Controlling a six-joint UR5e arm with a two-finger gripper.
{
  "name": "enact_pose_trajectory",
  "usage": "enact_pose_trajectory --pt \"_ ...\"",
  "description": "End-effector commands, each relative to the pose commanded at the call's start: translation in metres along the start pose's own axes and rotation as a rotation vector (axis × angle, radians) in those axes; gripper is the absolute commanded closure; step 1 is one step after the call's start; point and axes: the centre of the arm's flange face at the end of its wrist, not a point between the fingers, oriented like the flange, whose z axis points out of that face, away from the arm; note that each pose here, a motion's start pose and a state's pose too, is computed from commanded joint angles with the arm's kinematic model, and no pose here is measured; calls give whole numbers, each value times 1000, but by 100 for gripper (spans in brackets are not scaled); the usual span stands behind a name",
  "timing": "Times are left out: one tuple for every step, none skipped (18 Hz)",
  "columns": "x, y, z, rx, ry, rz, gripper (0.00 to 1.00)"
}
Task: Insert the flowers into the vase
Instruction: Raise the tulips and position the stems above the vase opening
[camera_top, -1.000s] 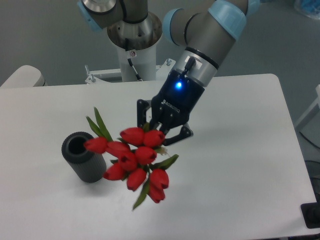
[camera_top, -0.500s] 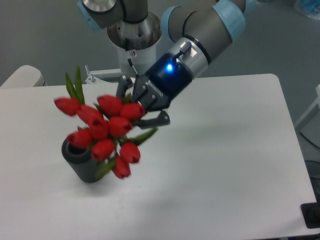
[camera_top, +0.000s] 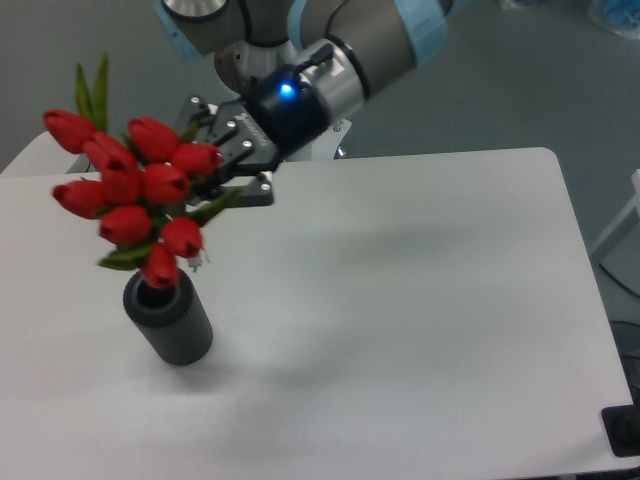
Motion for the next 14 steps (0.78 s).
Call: enact_pose_trajectory --pt "2 2 3 -4 5 -7 84" --pt "-1 8 6 -3 11 -14 86" --pt "-2 8 9 -1 18 0 87" --pt "-1 11 19 -2 38 57 87" --pt "2 14 29 -2 58 117 87" --pt "6 19 37 1 75 147 87" --pt "4 22 39 6 83 145 88" --pt "4 22 40 12 88 145 93" --pt "4 21 40 16 91 145 93" --pt "5 23 41 16 93 142 93" --pt "5 27 42 15 95 131 93" --pt "7 31 43 14 97 124 93" --pt "8 31 42 13 97 122 93" --pt "9 35 43 13 97 116 92"
